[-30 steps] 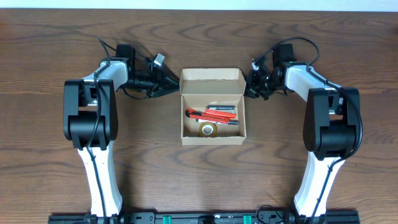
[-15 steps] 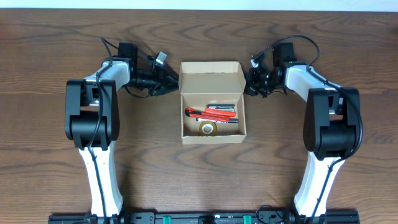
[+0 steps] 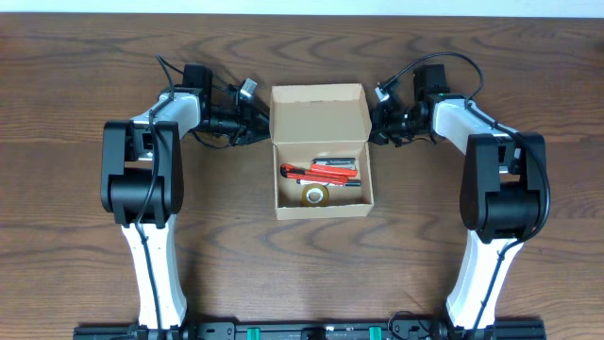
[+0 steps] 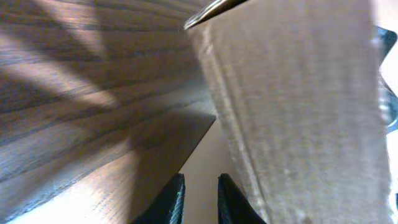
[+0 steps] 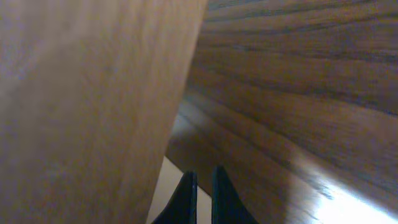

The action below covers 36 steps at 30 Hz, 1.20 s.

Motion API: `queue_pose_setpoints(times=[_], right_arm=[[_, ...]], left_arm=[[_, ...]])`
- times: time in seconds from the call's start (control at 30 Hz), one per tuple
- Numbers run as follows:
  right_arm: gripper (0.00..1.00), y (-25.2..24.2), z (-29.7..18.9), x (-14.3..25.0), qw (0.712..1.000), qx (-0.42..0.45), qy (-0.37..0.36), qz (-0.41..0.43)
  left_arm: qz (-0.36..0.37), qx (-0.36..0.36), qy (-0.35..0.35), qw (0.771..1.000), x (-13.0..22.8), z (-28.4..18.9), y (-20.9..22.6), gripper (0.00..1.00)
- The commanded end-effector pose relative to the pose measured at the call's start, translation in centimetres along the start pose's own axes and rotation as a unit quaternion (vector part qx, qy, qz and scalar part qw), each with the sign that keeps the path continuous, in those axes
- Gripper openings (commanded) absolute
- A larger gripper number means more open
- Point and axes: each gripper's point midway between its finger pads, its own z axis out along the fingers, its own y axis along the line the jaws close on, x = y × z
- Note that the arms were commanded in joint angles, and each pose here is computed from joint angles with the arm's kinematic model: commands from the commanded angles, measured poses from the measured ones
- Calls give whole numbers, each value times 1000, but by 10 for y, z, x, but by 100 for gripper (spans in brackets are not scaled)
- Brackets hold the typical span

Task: Pack container
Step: 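Push the lid forward with both grippers to close the box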

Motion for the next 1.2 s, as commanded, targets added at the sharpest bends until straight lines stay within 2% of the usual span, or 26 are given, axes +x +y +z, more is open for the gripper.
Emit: queue_pose_setpoints(times=[0.0,0.4,0.67,1.17], right_arm=[[1,10,6,8,999,-38,18,-22],[1,20,-1,7,996,-78,17,-47],[1,36,-16,0,988,-144,8,-62],[1,40,-20,1,985,-159,9,-59]], left_arm=[[25,16,-3,1000,-6,-3,-16,19],[70,14,-17,997,-12,-13,-51,19],[95,15,-25,995,-13,-20,-73,19],[139,21,-14,990,-1,-13,-114,19]])
